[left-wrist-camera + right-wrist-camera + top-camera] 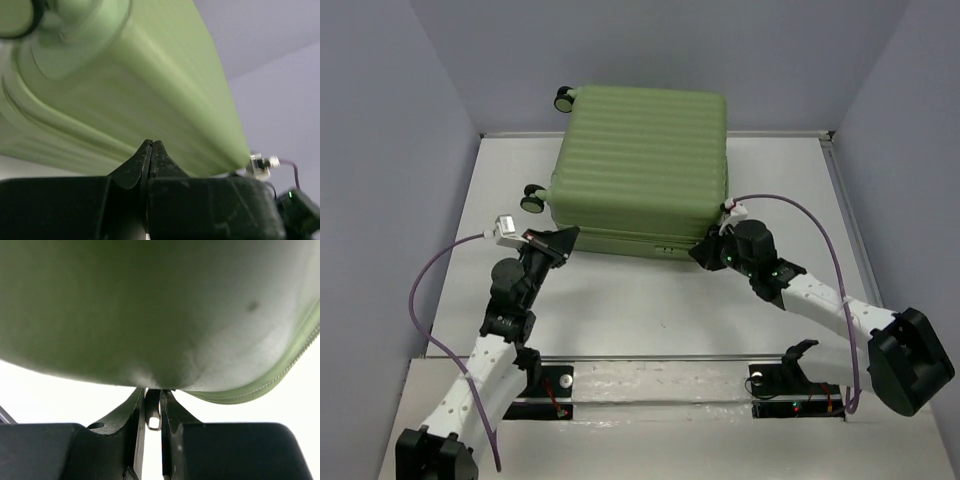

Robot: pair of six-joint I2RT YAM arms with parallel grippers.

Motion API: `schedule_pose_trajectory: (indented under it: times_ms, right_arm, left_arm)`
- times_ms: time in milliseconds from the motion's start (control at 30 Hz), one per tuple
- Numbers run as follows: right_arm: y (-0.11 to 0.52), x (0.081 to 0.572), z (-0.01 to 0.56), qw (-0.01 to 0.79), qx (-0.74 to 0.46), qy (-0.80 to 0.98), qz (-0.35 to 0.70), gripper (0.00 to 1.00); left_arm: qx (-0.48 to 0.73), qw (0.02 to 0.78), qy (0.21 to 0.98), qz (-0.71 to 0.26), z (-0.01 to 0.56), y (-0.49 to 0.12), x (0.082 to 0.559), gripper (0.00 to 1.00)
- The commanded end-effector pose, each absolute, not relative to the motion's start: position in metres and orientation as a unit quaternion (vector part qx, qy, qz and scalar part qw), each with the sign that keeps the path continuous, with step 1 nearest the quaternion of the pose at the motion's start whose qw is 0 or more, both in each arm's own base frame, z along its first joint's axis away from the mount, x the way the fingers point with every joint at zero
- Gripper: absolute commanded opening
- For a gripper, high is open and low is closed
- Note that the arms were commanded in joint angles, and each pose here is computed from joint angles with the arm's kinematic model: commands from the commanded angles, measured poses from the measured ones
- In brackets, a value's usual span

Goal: Pack the luggage

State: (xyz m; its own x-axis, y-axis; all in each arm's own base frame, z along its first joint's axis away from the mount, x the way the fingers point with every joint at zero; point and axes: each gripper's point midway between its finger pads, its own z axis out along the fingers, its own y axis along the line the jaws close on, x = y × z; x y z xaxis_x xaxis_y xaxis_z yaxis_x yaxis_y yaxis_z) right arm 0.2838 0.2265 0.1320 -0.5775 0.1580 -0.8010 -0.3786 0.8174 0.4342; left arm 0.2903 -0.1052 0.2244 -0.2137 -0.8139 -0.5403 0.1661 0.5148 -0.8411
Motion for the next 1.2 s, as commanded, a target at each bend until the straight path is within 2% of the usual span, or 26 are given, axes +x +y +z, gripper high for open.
schedule_pose_trajectory:
  times_ms: [0,100,200,233,267,300,400,500,733,1167]
  right_arm:
    - [0.225,0.318,0.214,0.548,-0.085,0.763,0.331,0.07]
    - [0.222,0.304,0.216,0.539,-0.089,0.766,0.338,0.07]
    - [0.214,0.290,0.197,0.522,-0.070,0.779,0.341,0.07]
    - [0.211,0.288,0.194,0.522,-0.064,0.781,0.338,0.07]
    - [0.207,0.286,0.190,0.521,-0.059,0.784,0.333,0.07]
    - [0.204,0.284,0.189,0.522,-0.054,0.785,0.330,0.07]
    - [0.203,0.279,0.181,0.511,-0.057,0.793,0.327,0.07]
    - [0.203,0.278,0.182,0.511,-0.062,0.792,0.328,0.07]
    - [0.204,0.276,0.186,0.515,-0.076,0.789,0.327,0.07]
    - [0.206,0.273,0.180,0.506,-0.082,0.792,0.331,0.07]
  left_arm:
    - [-0.239,0.566,0.660,-0.433,0.210,-0.122,0.272,0.06]
    - [-0.230,0.589,0.653,-0.416,0.226,-0.116,0.272,0.06]
    - [-0.246,0.620,0.657,-0.351,0.241,-0.094,0.281,0.06]
    - [-0.257,0.625,0.657,-0.334,0.248,-0.088,0.283,0.09]
    - [-0.266,0.640,0.642,-0.328,0.274,-0.081,0.286,0.23]
    - [-0.270,0.645,0.640,-0.317,0.282,-0.076,0.288,0.56]
    - [-0.299,0.625,0.664,-0.281,0.282,-0.063,0.305,0.95]
    - [-0.306,0.618,0.659,-0.301,0.291,-0.057,0.316,0.97]
    - [-0.327,0.551,0.684,-0.348,0.262,-0.040,0.344,0.97]
    - [-0.320,0.507,0.688,-0.409,0.246,-0.061,0.340,0.98]
